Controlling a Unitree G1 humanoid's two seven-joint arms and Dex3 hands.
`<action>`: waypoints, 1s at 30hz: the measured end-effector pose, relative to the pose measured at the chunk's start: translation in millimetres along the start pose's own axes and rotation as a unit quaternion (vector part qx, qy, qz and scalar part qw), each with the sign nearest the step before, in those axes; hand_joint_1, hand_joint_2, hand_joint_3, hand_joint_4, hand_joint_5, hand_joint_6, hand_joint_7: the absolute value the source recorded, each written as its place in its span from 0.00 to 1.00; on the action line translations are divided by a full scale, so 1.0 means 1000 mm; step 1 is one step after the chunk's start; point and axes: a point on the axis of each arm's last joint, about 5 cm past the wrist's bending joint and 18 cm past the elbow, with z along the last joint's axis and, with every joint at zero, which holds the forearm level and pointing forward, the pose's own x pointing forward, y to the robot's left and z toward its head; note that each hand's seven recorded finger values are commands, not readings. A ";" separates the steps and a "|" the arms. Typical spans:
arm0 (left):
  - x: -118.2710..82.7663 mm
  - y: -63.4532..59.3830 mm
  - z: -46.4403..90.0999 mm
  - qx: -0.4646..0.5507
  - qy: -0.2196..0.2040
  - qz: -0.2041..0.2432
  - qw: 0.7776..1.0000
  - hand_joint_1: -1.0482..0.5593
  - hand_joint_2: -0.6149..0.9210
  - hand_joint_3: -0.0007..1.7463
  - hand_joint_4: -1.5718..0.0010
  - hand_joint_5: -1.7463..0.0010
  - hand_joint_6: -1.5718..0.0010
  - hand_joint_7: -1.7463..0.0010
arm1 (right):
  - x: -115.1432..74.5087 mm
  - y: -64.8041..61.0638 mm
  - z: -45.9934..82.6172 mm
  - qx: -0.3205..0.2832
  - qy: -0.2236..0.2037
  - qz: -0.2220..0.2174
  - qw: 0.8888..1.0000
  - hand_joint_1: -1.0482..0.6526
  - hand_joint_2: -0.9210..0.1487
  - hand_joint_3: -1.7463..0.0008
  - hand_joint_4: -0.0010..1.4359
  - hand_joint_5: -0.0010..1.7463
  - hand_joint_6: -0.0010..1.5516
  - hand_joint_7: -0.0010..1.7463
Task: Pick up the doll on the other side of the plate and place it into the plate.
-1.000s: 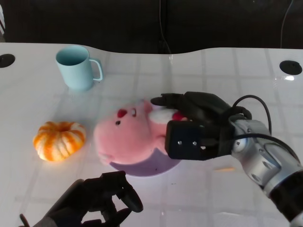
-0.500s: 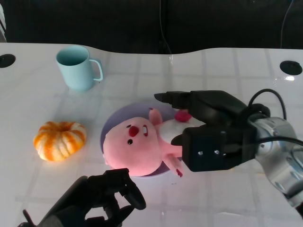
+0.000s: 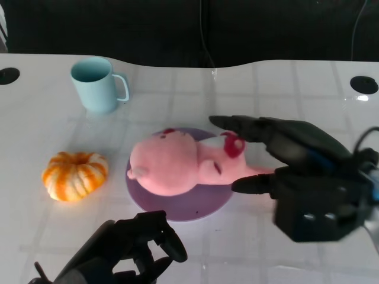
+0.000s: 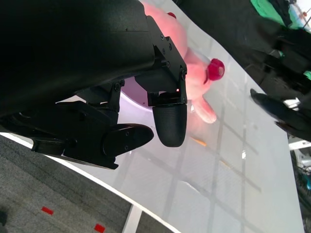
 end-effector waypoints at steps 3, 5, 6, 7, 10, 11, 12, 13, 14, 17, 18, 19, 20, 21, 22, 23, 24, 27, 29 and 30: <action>0.001 -0.001 0.001 0.001 0.003 0.000 1.000 0.58 0.95 0.33 0.61 0.06 0.63 0.25 | -0.019 0.001 -0.007 0.048 -0.001 -0.040 0.998 0.38 0.00 0.88 0.30 0.44 0.38 0.10; 0.003 -0.002 0.001 0.000 0.002 0.000 1.000 0.58 0.95 0.33 0.62 0.05 0.63 0.25 | -0.032 0.004 -0.012 0.079 0.003 -0.063 0.995 0.46 0.01 0.90 0.38 0.49 0.46 0.14; 0.003 -0.002 0.002 0.001 0.000 -0.001 1.000 0.58 0.95 0.33 0.62 0.06 0.63 0.25 | -0.038 0.006 -0.015 0.094 0.004 -0.074 0.993 0.49 0.01 0.90 0.40 0.51 0.49 0.15; 0.004 -0.001 0.002 0.001 -0.001 0.000 1.000 0.58 0.95 0.33 0.62 0.07 0.63 0.25 | -0.043 0.008 -0.017 0.106 0.006 -0.081 0.991 0.50 0.01 0.91 0.41 0.52 0.50 0.15; 0.004 -0.001 0.003 0.002 -0.003 0.001 1.000 0.58 0.95 0.33 0.61 0.06 0.63 0.25 | -0.060 0.015 -0.022 0.149 0.013 -0.096 0.984 0.59 0.02 0.88 0.52 0.60 0.61 0.23; 0.004 0.000 0.003 0.002 -0.003 0.001 1.000 0.57 0.95 0.33 0.61 0.07 0.63 0.25 | -0.066 0.018 -0.024 0.166 0.018 -0.101 0.981 0.61 0.08 0.78 0.55 0.62 0.62 0.28; 0.004 0.000 0.003 0.003 -0.002 0.003 1.000 0.56 0.95 0.33 0.61 0.07 0.63 0.26 | -0.071 0.020 -0.026 0.182 0.024 -0.108 0.977 0.63 0.22 0.61 0.56 0.65 0.61 0.36; 0.004 0.001 0.002 0.004 -0.001 0.004 1.000 0.56 0.95 0.33 0.61 0.08 0.63 0.26 | -0.076 0.023 -0.027 0.195 0.029 -0.113 0.974 0.64 0.30 0.50 0.56 0.68 0.60 0.42; 0.003 0.002 0.002 0.005 0.000 0.006 1.000 0.56 0.95 0.32 0.62 0.08 0.63 0.26 | -0.080 0.026 -0.028 0.207 0.033 -0.116 0.971 0.66 0.38 0.38 0.56 0.72 0.58 0.50; 0.002 0.006 0.002 0.005 0.001 0.010 1.000 0.57 0.96 0.32 0.61 0.07 0.63 0.25 | -0.089 0.030 -0.022 0.228 0.035 -0.122 0.965 0.68 0.40 0.29 0.58 0.77 0.56 0.58; 0.001 0.007 0.001 0.002 0.001 0.011 1.000 0.57 0.96 0.32 0.61 0.06 0.63 0.25 | -0.092 0.031 -0.020 0.230 0.037 -0.122 0.965 0.68 0.40 0.28 0.57 0.79 0.56 0.60; 0.001 0.008 0.001 0.002 0.001 0.012 1.000 0.58 0.96 0.32 0.61 0.06 0.63 0.25 | -0.095 0.032 -0.018 0.234 0.042 -0.122 0.964 0.68 0.40 0.27 0.58 0.81 0.55 0.63; 0.000 0.009 0.001 0.001 0.002 0.013 1.000 0.58 0.96 0.31 0.61 0.06 0.63 0.26 | -0.097 0.033 -0.017 0.238 0.047 -0.121 0.963 0.69 0.40 0.26 0.58 0.84 0.55 0.66; 0.000 0.010 0.001 0.001 0.002 0.013 1.000 0.58 0.96 0.31 0.61 0.06 0.63 0.26 | -0.099 0.035 -0.017 0.242 0.053 -0.120 0.961 0.69 0.41 0.25 0.57 0.86 0.54 0.67; 0.000 0.011 0.001 0.002 0.002 0.013 1.000 0.58 0.96 0.31 0.61 0.06 0.63 0.26 | -0.100 0.036 -0.018 0.246 0.058 -0.118 0.960 0.69 0.42 0.25 0.57 0.87 0.54 0.68; -0.001 0.011 0.000 0.003 0.002 0.013 1.000 0.58 0.97 0.31 0.61 0.06 0.63 0.27 | -0.101 0.037 -0.018 0.248 0.061 -0.118 0.959 0.70 0.45 0.23 0.58 0.89 0.54 0.71; -0.001 0.012 0.000 0.005 0.002 0.012 1.000 0.58 0.97 0.31 0.62 0.07 0.63 0.27 | -0.100 0.039 -0.018 0.250 0.063 -0.119 0.959 0.70 0.47 0.22 0.59 0.91 0.54 0.72; -0.003 0.014 -0.001 0.001 0.003 0.011 1.000 0.58 0.97 0.31 0.61 0.07 0.62 0.28 | -0.099 0.043 -0.022 0.238 0.074 -0.119 0.961 0.72 0.50 0.21 0.62 0.94 0.55 0.73; -0.004 0.016 -0.001 0.002 0.004 0.015 1.000 0.58 0.97 0.31 0.61 0.08 0.62 0.28 | -0.099 0.045 -0.024 0.231 0.079 -0.119 0.962 0.72 0.52 0.19 0.61 0.96 0.55 0.73; -0.005 0.018 -0.001 0.005 0.004 0.017 1.000 0.59 0.97 0.31 0.61 0.09 0.62 0.29 | -0.098 0.046 -0.024 0.224 0.079 -0.119 0.964 0.71 0.54 0.18 0.59 0.97 0.55 0.74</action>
